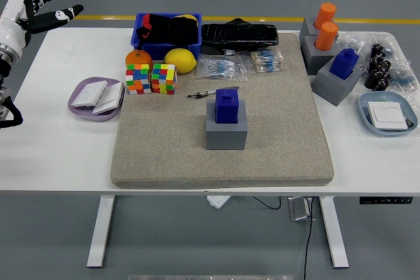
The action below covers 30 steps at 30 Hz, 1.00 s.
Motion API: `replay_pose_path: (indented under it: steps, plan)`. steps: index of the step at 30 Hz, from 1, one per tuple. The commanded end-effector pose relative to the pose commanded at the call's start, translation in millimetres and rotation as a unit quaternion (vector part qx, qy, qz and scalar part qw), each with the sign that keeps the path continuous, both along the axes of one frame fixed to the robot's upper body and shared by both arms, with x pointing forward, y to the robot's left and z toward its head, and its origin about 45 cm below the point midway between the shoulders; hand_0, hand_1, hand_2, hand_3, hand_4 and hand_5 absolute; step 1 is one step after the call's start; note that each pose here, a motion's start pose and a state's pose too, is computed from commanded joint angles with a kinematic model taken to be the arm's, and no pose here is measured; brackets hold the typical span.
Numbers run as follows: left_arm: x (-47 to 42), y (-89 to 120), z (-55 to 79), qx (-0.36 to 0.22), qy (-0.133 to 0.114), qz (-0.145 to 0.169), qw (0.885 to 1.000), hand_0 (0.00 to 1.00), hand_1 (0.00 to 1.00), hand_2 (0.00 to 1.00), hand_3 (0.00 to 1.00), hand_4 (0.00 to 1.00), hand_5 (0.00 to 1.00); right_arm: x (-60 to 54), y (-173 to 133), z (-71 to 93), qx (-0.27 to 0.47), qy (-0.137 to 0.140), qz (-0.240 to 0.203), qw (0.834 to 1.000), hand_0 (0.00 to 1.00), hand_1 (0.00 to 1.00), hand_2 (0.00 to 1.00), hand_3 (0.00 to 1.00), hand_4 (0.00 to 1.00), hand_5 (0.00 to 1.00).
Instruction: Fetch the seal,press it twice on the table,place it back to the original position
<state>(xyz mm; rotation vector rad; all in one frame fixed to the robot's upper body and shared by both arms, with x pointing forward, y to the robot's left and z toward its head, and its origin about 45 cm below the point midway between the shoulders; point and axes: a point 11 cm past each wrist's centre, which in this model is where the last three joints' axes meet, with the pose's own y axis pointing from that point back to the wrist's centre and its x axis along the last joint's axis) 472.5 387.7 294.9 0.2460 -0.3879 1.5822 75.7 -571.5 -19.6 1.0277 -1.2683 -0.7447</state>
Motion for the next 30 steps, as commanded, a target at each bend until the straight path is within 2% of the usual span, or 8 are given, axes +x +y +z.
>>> replay_pose_path:
  steps: [30]
  plan:
    - [3.3, -0.8, 9.8, -0.002, -0.01, -0.001, 1.0, 0.901, 0.869, 0.884, 0.904, 0.901, 0.176, 0.4, 0.5, -0.2, 0.001, -0.002, -0.003, 1.0, 0.851, 0.773, 0.775, 0.745, 0.817, 0.518]
